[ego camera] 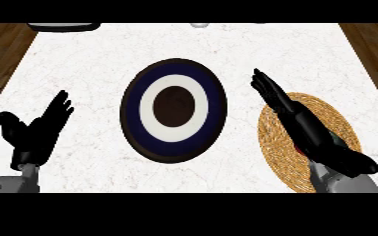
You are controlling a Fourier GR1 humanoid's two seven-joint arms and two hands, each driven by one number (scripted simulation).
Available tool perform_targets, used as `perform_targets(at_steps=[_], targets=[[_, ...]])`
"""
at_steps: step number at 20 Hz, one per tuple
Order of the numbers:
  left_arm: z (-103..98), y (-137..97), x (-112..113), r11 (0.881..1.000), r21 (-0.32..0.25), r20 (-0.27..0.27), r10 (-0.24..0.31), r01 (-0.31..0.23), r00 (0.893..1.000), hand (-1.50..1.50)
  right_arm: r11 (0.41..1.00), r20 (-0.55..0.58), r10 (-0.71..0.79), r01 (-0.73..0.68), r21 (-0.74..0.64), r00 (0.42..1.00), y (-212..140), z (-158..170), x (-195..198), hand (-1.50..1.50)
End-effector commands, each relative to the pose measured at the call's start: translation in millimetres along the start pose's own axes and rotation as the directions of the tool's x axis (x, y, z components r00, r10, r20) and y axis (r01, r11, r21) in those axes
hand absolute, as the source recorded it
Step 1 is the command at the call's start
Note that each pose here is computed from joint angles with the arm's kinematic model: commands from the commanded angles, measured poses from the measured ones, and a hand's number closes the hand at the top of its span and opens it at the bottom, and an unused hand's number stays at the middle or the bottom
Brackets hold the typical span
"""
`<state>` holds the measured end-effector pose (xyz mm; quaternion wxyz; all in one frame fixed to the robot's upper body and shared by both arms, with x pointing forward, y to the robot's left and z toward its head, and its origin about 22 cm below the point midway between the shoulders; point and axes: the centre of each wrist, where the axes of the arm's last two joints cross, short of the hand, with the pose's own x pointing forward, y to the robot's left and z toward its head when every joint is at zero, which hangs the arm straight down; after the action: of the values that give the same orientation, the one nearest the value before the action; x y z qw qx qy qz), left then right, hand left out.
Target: Pick the eggplant from the placemat and place it in the plate
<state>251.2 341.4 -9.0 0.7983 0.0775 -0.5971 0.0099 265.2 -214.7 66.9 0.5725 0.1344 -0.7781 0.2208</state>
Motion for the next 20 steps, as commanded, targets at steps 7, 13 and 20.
perform_targets(at_steps=[7, 13, 20], targets=[[-18.7, -40.1, 57.0, 0.985, -0.071, 0.260, -0.133, 0.157, 0.956, 0.00, 0.883, -0.258, 0.461, -0.408, 0.233, 0.849, -58.9, -22.3, 23.7, -1.50], [-24.3, -79.3, 58.3, 0.982, -0.058, 0.305, -0.152, 0.178, 0.940, 0.00, 0.974, -0.583, 0.185, -0.228, -0.001, 0.791, -50.0, 49.6, -74.9, -1.50], [-24.6, -88.2, 63.2, 0.982, -0.044, 0.297, -0.163, 0.184, 0.941, 0.00, 0.844, -0.462, 0.512, -0.523, 0.116, 0.724, -84.8, 64.0, -52.7, -1.50]])
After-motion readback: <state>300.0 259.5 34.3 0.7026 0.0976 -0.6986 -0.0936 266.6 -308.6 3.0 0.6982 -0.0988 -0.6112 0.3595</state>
